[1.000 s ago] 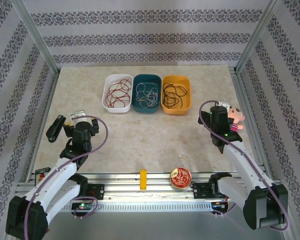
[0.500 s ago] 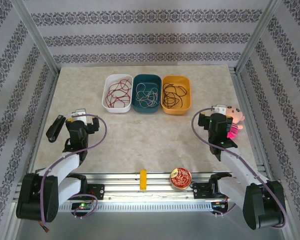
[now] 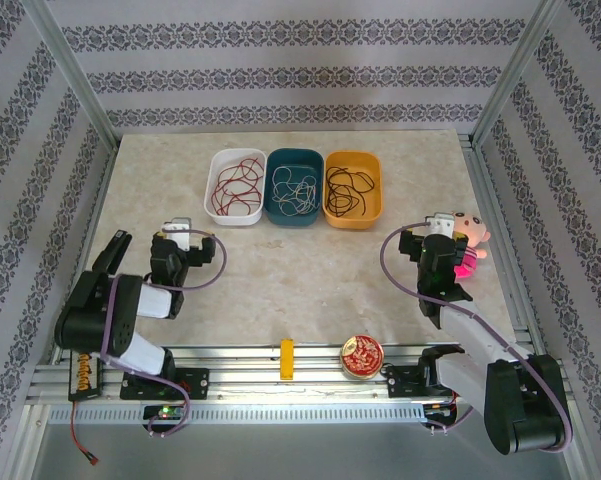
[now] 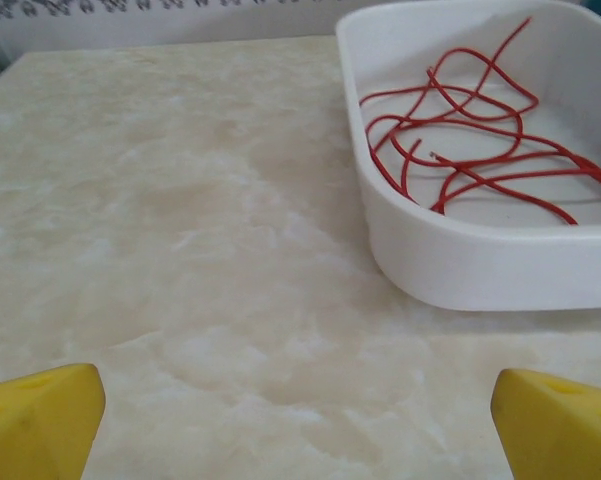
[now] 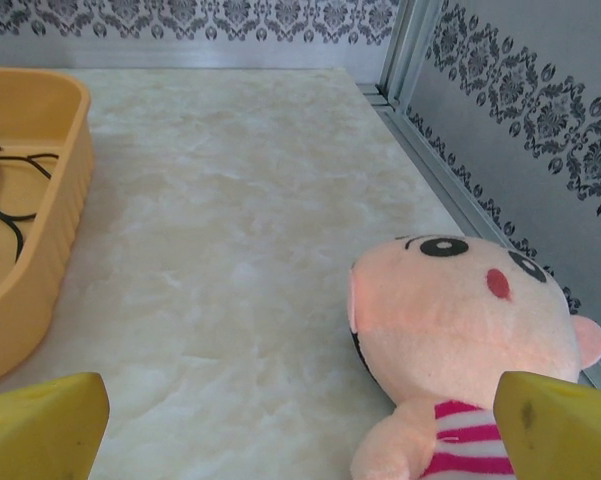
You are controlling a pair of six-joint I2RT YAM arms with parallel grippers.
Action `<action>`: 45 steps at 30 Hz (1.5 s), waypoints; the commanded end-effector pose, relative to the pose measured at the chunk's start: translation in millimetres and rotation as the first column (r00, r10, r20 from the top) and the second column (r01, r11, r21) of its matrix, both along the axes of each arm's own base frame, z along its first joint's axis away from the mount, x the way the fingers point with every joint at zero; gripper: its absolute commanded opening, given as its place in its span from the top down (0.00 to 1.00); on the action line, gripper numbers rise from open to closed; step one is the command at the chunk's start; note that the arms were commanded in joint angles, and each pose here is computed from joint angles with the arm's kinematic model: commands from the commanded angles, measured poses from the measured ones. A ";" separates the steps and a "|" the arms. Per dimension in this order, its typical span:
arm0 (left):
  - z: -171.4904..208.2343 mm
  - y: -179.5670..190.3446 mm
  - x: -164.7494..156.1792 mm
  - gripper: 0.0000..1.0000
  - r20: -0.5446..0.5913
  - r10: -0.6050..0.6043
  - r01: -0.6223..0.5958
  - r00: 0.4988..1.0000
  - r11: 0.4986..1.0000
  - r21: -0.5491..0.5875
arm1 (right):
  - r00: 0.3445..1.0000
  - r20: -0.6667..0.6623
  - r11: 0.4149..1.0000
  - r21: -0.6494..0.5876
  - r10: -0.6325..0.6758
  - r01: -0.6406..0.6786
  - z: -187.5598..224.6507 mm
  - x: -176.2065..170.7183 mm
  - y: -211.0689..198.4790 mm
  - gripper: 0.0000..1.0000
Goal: Untangle the cables
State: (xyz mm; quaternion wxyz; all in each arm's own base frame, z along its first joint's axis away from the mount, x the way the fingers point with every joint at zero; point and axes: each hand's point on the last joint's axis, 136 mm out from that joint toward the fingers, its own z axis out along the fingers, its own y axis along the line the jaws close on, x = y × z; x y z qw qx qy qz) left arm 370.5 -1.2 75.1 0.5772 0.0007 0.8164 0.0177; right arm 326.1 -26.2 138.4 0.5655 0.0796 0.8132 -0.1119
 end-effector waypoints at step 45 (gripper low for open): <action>13.7 6.8 27.5 0.01 0.013 -0.055 0.056 0.998 0.995 -0.080 | 0.968 0.092 0.962 0.126 0.233 -0.243 -31.5 71.5 23.0 0.02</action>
